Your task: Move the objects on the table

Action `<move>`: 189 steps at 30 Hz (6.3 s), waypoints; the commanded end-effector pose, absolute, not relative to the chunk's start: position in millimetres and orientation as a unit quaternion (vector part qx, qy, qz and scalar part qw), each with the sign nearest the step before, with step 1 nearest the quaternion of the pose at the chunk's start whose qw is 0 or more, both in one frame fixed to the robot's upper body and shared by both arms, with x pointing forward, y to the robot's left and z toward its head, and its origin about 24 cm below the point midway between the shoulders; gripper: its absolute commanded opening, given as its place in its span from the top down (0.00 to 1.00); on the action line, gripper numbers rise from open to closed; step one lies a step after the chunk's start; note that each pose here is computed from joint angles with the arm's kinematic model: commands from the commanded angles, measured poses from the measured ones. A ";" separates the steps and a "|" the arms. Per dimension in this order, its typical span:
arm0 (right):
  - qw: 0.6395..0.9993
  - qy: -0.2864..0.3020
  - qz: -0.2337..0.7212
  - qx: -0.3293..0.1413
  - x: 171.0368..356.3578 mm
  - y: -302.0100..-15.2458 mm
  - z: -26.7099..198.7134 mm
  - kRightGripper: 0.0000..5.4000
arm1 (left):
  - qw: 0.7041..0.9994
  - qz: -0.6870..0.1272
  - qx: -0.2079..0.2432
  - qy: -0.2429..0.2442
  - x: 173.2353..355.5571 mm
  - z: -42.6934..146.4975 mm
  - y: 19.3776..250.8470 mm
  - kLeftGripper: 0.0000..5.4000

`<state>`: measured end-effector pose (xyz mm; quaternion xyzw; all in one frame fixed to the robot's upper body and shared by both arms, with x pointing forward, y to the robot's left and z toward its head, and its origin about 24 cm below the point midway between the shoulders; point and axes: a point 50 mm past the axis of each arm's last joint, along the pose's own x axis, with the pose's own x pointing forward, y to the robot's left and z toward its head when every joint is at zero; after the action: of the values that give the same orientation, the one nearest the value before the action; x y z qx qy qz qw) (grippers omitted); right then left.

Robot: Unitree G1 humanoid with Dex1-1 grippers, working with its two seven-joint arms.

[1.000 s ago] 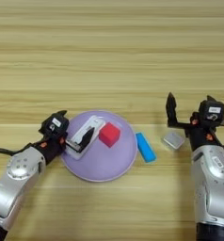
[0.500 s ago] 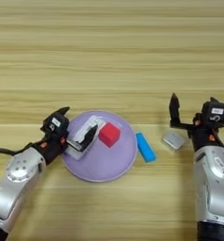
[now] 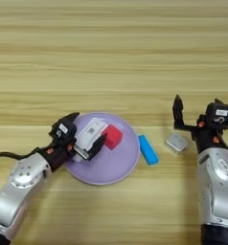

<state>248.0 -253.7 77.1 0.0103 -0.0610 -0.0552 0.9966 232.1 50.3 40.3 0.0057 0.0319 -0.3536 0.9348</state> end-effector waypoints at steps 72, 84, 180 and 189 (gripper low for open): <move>0.996 -0.069 -0.057 0.012 249.5 -251.2 82.0 0.00 | 0.900 -0.430 0.047 0.054 245.0 6.1 -1.5 0.00; 0.996 -0.069 -0.057 0.012 249.4 -251.4 82.1 0.00 | 0.902 -0.426 0.044 0.054 245.9 5.5 -0.8 0.05; 0.997 -0.061 -0.053 0.014 250.4 -251.9 76.2 0.00 | 0.997 -0.072 -0.029 -0.005 274.9 24.6 142.2 0.58; 0.997 -0.061 -0.053 0.013 250.6 -251.3 76.8 0.00 | 0.999 -0.043 -0.017 0.021 274.4 11.5 151.8 0.58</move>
<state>249.8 -251.9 76.4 0.0132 -0.0597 -0.0520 0.9968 273.8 148.1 16.6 -0.0298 0.0091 -0.0527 0.9981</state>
